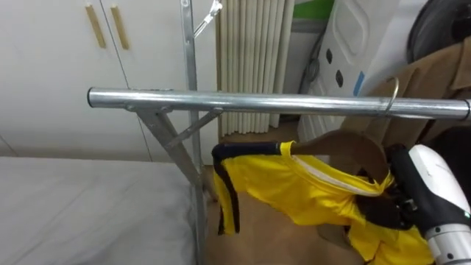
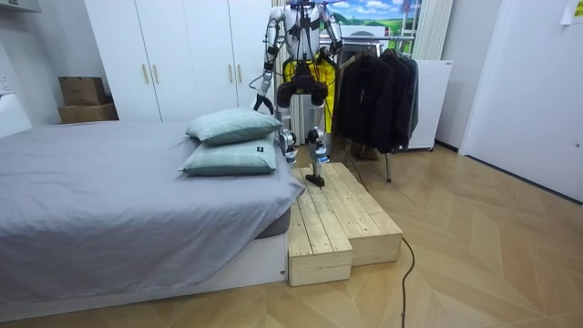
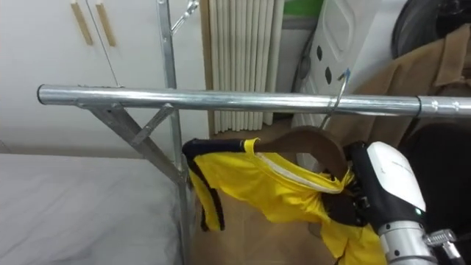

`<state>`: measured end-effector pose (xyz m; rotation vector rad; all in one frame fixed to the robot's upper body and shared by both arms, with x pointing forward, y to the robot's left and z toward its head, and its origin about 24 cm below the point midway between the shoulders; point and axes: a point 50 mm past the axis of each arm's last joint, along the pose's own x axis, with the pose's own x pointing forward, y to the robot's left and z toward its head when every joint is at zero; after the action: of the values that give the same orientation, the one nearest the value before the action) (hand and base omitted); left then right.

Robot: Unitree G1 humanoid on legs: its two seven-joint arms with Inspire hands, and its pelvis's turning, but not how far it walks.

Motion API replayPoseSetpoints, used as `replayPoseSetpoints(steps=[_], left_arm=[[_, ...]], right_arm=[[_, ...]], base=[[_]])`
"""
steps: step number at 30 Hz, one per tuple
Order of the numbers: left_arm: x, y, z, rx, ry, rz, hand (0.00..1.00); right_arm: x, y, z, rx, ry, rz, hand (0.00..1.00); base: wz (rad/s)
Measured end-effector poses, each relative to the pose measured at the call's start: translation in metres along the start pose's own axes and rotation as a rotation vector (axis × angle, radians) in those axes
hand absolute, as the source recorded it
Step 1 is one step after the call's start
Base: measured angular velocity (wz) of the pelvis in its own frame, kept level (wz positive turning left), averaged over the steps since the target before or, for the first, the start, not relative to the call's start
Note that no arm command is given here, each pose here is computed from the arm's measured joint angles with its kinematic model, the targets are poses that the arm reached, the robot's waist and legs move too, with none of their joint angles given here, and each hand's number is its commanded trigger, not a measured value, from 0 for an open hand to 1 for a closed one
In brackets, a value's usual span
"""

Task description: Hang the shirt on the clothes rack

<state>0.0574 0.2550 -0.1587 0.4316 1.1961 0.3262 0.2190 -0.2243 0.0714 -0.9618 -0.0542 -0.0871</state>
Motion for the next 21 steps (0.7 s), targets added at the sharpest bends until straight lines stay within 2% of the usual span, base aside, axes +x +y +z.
replayPoseSetpoints(steps=[5, 21], left_arm=[[-0.002, -0.001, -0.008, -0.011, 0.022, 0.001, 0.0], [-0.002, -0.001, -0.008, 0.008, 0.021, -0.019, 0.0]], right_arm=[[0.0, 0.001, 0.0, 0.005, 0.001, 0.009, 1.0], [0.01, -0.007, 0.014, 0.007, -0.06, -0.004, 1.0]], base=[[0.01], [0.05]])
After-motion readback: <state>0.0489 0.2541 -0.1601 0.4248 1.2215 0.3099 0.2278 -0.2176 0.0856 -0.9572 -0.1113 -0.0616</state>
